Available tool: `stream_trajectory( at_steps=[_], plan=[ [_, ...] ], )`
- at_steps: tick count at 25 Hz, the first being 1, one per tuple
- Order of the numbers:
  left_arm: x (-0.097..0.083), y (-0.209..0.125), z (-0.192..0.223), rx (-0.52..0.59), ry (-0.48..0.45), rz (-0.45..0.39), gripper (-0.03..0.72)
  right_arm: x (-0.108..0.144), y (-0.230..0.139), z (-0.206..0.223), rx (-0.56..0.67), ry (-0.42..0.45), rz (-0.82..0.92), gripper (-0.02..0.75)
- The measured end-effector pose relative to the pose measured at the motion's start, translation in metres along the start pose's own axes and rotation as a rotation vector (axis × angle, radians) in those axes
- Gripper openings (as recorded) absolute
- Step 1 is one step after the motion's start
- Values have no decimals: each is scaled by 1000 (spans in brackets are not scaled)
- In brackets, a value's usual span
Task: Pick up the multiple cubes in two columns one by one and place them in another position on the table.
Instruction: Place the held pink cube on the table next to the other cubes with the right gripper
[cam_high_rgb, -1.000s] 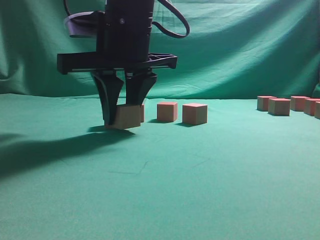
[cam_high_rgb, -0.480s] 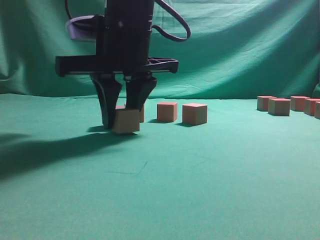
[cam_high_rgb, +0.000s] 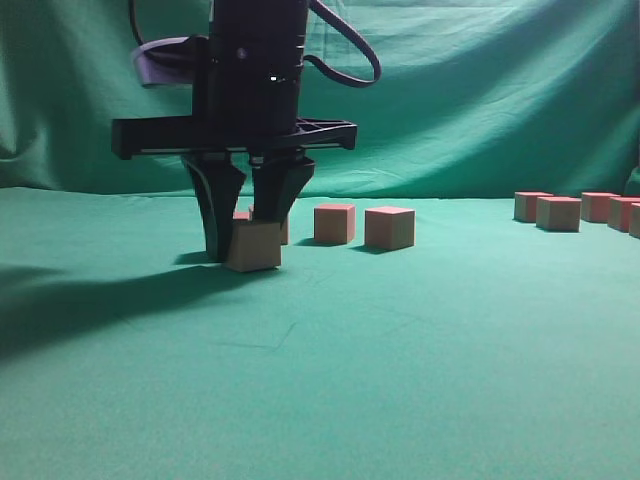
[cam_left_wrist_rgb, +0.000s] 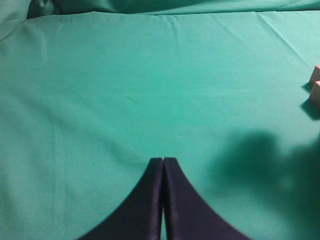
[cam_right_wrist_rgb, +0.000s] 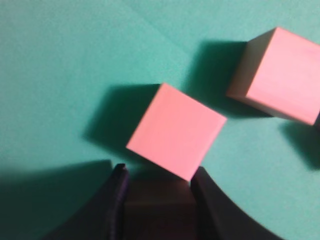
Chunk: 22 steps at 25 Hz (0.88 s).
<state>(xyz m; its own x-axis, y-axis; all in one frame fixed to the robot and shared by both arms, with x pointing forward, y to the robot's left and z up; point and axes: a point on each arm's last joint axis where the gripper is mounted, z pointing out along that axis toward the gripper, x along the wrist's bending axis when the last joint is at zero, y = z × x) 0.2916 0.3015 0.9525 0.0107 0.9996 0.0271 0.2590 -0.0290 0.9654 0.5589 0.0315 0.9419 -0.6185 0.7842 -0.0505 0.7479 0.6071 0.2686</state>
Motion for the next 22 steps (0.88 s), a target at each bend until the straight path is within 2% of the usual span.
stream_trajectory(
  at_steps=[7, 8, 14, 19, 20, 21, 22],
  plan=[
    [0, 0, 0, 0, 0, 1, 0, 0, 0, 1, 2, -2, -2, 266],
    [0, 0, 0, 0, 0, 1, 0, 0, 0, 1, 2, -2, -2, 324],
    [0, 0, 0, 0, 0, 1, 0, -1, 0, 1, 1, -9, -7, 535],
    [0, 0, 0, 0, 0, 1, 0, -1, 2, -5, 20, -16, -5, 535],
    [0, 0, 0, 0, 0, 1, 0, -2, 5, -13, 16, -17, -2, 535],
    [0, 0, 0, 0, 0, 1, 0, -2, 7, -20, 13, -18, -1, 576],
    [0, 0, 0, 0, 0, 1, 0, -3, 10, -30, 1, -18, 2, 561]
  ],
)
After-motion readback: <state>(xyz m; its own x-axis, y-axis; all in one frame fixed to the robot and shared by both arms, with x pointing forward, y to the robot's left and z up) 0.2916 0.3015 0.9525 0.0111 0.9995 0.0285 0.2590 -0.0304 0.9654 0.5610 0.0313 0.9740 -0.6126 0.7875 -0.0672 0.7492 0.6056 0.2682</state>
